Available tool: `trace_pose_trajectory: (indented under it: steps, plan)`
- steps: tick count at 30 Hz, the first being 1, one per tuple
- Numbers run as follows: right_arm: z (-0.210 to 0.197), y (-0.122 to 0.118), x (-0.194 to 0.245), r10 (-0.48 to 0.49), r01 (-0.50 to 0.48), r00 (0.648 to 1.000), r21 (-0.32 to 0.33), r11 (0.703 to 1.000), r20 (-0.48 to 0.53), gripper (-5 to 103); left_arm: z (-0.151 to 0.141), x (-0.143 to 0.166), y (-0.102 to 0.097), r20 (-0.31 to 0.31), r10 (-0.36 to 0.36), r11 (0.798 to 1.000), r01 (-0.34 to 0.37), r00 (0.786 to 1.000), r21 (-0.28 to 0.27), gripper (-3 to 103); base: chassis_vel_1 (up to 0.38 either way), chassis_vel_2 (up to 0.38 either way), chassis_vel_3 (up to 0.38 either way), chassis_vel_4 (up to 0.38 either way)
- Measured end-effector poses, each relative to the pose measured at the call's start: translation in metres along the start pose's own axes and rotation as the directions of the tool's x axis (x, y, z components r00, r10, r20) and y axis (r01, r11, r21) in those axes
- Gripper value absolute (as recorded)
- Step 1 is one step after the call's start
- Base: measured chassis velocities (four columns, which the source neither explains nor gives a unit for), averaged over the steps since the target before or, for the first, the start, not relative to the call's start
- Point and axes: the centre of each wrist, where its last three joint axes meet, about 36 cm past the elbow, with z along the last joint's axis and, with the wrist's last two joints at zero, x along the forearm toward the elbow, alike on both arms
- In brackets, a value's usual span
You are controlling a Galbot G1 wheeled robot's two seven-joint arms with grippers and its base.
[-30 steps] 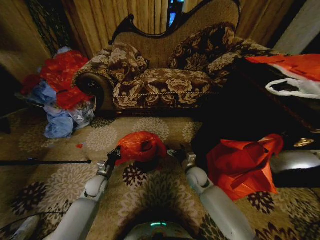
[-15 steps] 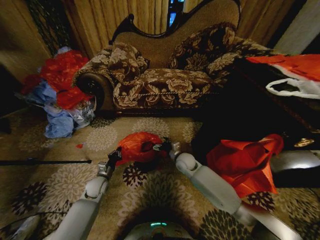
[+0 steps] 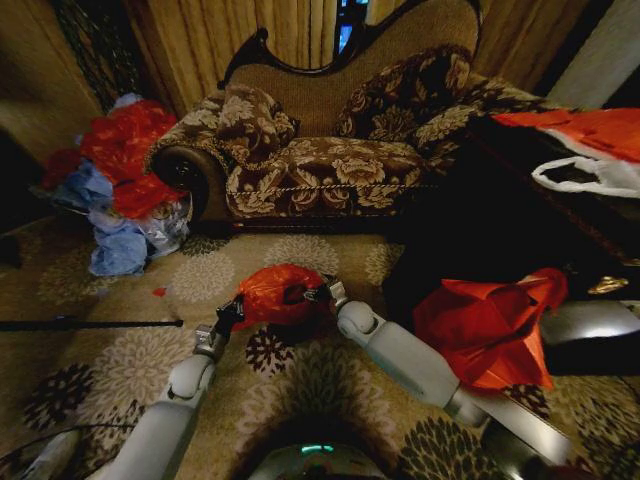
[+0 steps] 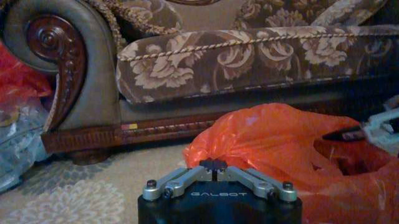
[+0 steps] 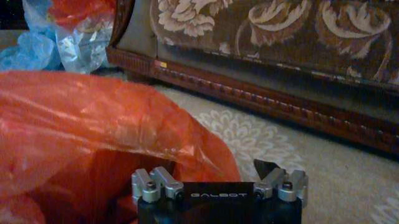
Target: Place a garbage bag over the trash bin.
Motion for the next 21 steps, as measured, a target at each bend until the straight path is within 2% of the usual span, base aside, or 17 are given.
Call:
trace_pose_trajectory:
  steps: [1, 7, 9, 10, 11, 16, 18, 19, 21]
  plan:
    - [-0.002, 0.000, 0.001, -0.002, 0.002, 1.000, -0.002, 1.000, 0.007, 81, 0.001, 0.000, -0.001, -0.001, 0.005, 1.000, -0.005, 1.000, -0.001, 0, 0.000, 0.000, 0.000, 0.000]
    - [-0.014, -0.002, 0.000, -0.006, 0.006, 0.999, -0.020, 1.000, 0.047, 62, 0.003, 0.000, -0.002, -0.004, 0.028, 1.000, -0.028, 1.000, -0.012, 0, 0.000, 0.000, 0.000, 0.000]
    - [-0.014, -0.002, -0.001, -0.005, 0.006, 0.999, -0.022, 1.000, 0.050, 62, 0.003, 0.000, -0.002, -0.004, 0.030, 0.999, -0.030, 1.000, -0.012, 0, 0.000, 0.000, 0.000, 0.000]
    - [-0.015, -0.001, -0.003, -0.007, 0.008, 0.998, -0.029, 1.000, 0.056, 54, 0.004, 0.000, -0.002, -0.005, 0.033, 0.999, -0.033, 0.999, -0.013, 0, 0.000, 0.000, 0.000, 0.000]
    - [-0.017, 0.000, -0.004, -0.010, 0.012, 0.998, -0.034, 0.999, 0.062, 54, 0.005, 0.000, -0.002, -0.006, 0.038, 0.999, -0.038, 0.999, -0.015, 0, 0.000, 0.000, 0.000, 0.000]
    - [-0.022, 0.002, -0.007, -0.012, 0.015, 0.997, -0.039, 0.999, 0.075, 37, 0.009, 0.002, -0.002, -0.012, 0.047, 0.998, -0.048, 0.999, -0.029, 0, 0.000, 0.000, 0.000, 0.000]
    - [-0.023, 0.002, -0.007, -0.011, 0.014, 0.997, -0.040, 0.999, 0.077, 37, 0.010, 0.003, -0.002, -0.013, 0.050, 0.998, -0.051, 0.999, -0.031, 0, 0.000, 0.000, 0.000, 0.000]
    - [-0.024, 0.001, -0.007, -0.009, 0.012, 0.997, -0.040, 0.999, 0.078, 33, 0.010, 0.003, -0.001, -0.016, 0.055, 0.998, -0.056, 0.998, -0.035, -1, 0.000, 0.000, 0.000, 0.000]
    - [-0.025, -0.003, -0.006, -0.005, 0.008, 0.997, -0.037, 0.999, 0.079, 25, 0.010, 0.004, -0.001, -0.017, 0.062, 0.996, -0.063, 0.998, -0.058, 10, 0.000, 0.000, 0.000, 0.000]
